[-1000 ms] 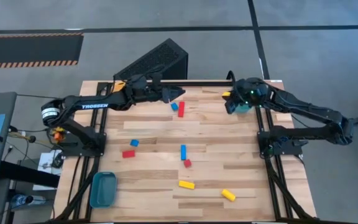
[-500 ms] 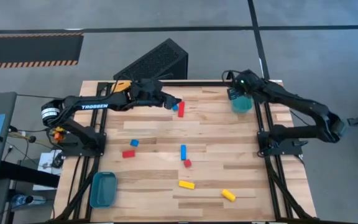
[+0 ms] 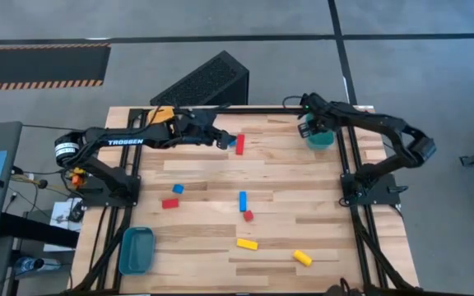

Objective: Sort & place blocks by color
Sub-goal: Put the top right yellow block into the light blue bin, then put the right yellow block into the light blue bin

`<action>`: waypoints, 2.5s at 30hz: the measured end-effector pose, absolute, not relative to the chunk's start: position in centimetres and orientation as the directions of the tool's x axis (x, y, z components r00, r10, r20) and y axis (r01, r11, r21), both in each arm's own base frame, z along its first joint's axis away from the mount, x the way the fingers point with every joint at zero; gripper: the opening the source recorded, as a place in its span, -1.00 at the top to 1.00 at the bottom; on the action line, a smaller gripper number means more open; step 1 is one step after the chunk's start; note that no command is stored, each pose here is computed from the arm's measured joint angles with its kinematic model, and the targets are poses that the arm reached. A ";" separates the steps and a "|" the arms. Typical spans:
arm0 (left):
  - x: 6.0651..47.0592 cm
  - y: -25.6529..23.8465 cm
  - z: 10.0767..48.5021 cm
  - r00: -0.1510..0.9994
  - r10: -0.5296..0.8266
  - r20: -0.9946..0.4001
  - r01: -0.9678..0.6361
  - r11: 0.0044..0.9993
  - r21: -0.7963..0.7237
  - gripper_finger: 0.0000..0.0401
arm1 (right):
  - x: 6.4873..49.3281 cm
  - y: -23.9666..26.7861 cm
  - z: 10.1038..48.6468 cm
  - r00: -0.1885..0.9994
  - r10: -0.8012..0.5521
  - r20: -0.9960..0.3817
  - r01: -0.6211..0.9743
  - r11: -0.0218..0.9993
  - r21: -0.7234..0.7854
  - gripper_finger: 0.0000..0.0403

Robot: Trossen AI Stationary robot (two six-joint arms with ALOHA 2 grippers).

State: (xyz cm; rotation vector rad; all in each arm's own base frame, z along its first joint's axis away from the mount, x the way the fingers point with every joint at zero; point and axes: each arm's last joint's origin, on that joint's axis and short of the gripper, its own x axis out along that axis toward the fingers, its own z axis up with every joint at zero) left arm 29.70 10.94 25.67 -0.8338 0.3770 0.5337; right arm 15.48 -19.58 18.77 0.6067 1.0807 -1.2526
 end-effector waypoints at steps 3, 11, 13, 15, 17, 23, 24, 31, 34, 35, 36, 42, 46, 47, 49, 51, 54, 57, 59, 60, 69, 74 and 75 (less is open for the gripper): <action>29.6 10.8 25.4 0.781 0.318 -0.538 -0.615 0.542 -0.573 -0.57 | 15.6 -20.1 17.8 -0.045 -0.413 -0.909 0.940 0.291 -0.179 0.23; 29.6 10.8 25.4 0.775 0.323 -0.543 -0.623 0.530 -0.575 -0.57 | 15.6 -21.5 15.7 -0.021 -0.337 -0.941 0.940 0.314 -0.133 0.21; 29.6 10.7 25.4 0.779 0.313 -0.543 -0.618 0.527 -0.583 -0.57 | 15.5 -21.7 15.4 -0.012 -0.328 -0.944 0.938 0.323 -0.124 0.17; 29.7 10.4 25.4 0.787 0.291 -0.543 -0.605 0.532 -0.592 -0.57 | 15.5 -21.8 15.3 -0.015 -0.324 -0.946 0.939 0.321 -0.125 0.12; 29.7 9.9 25.6 0.797 0.267 -0.542 -0.588 0.544 -0.598 -0.57 | 15.4 -21.8 15.4 -0.014 -0.326 -0.945 0.939 0.320 -0.125 0.07; 28.4 8.7 26.9 0.763 0.334 -0.554 -0.626 0.595 -0.504 -0.57 | 15.4 -21.2 17.0 0.021 -0.370 -0.929 0.939 0.325 -0.109 -0.04; 28.0 8.6 27.2 0.755 0.349 -0.555 -0.635 0.598 -0.489 -0.57 | 15.4 -21.0 17.5 0.034 -0.384 -0.923 0.939 0.329 -0.103 -0.05; 25.2 9.2 29.3 0.716 0.444 -0.539 -0.686 0.592 -0.423 -0.57 | 15.0 -18.8 21.6 0.137 -0.486 -0.863 0.934 0.354 -0.051 -0.06; 23.8 8.9 30.4 0.710 0.471 -0.523 -0.694 0.591 -0.410 -0.57 | 14.9 -17.5 23.2 0.187 -0.519 -0.834 0.941 0.338 0.001 -0.06; 23.2 8.7 30.8 0.705 0.482 -0.521 -0.700 0.594 -0.397 -0.57 | 14.9 -17.1 23.7 0.209 -0.527 -0.824 0.940 0.341 0.021 -0.06; 22.6 8.4 31.2 0.701 0.499 -0.511 -0.704 0.598 -0.383 -0.57 | 15.1 -16.6 24.1 0.240 -0.531 -0.813 0.934 0.354 0.044 -0.06; 20.0 6.8 33.3 0.692 0.574 -0.438 -0.715 0.630 -0.304 -0.57 | 16.8 -13.0 25.5 0.427 -0.450 -0.784 0.857 0.478 0.192 -0.02; 19.4 5.9 34.0 0.735 0.539 -0.411 -0.662 0.702 -0.262 -0.57 | 18.2 -10.2 25.6 0.470 -0.391 -0.792 0.826 0.512 0.238 0.03; 19.3 5.7 34.1 0.744 0.529 -0.408 -0.650 0.715 -0.257 -0.57 | 18.5 -9.6 25.5 0.470 -0.386 -0.794 0.826 0.511 0.241 0.04; 19.2 5.2 34.2 0.755 0.513 -0.408 -0.630 0.740 -0.237 -0.57 | 19.1 -8.1 25.5 0.470 -0.383 -0.795 0.827 0.506 0.245 0.07; 19.1 4.8 34.2 0.764 0.498 -0.410 -0.611 0.763 -0.210 -0.57 | 19.5 -6.8 25.5 0.471 -0.389 -0.792 0.830 0.499 0.248 0.09; 19.1 4.5 34.2 0.770 0.485 -0.415 -0.591 0.787 -0.176 -0.57 | 19.9 -4.8 25.4 0.473 -0.391 -0.790 0.836 0.483 0.261 0.11; 19.1 4.3 34.0 0.775 0.460 -0.433 -0.566 0.810 -0.154 -0.57 | 20.1 -3.1 25.3 0.474 -0.400 -0.785 0.845 0.459 0.276 0.12; 19.1 4.3 34.0 0.787 0.437 -0.435 -0.542 0.827 -0.150 -0.57 | 20.1 -2.1 25.3 0.477 -0.403 -0.781 0.849 0.442 0.290 0.12; 19.1 4.3 34.0 0.789 0.433 -0.436 -0.536 0.832 -0.143 -0.57 | 20.1 -1.7 25.3 0.479 -0.406 -0.778 0.851 0.433 0.298 0.12; 19.1 4.3 34.0 0.792 0.427 -0.436 -0.518 0.848 -0.110 -0.57 | 19.8 0.2 25.2 0.475 -0.444 -0.760 0.867 0.384 0.318 0.12; 19.1 4.3 34.0 0.792 0.428 -0.436 -0.515 0.852 -0.100 -0.57 | 19.8 -0.3 25.2 0.467 -0.453 -0.759 0.874 0.368 0.317 0.12; 19.1 4.3 34.0 0.792 0.428 -0.435 -0.513 0.853 -0.095 -0.57 | 19.8 -0.3 25.2 0.467 -0.454 -0.759 0.874 0.366 0.319 0.12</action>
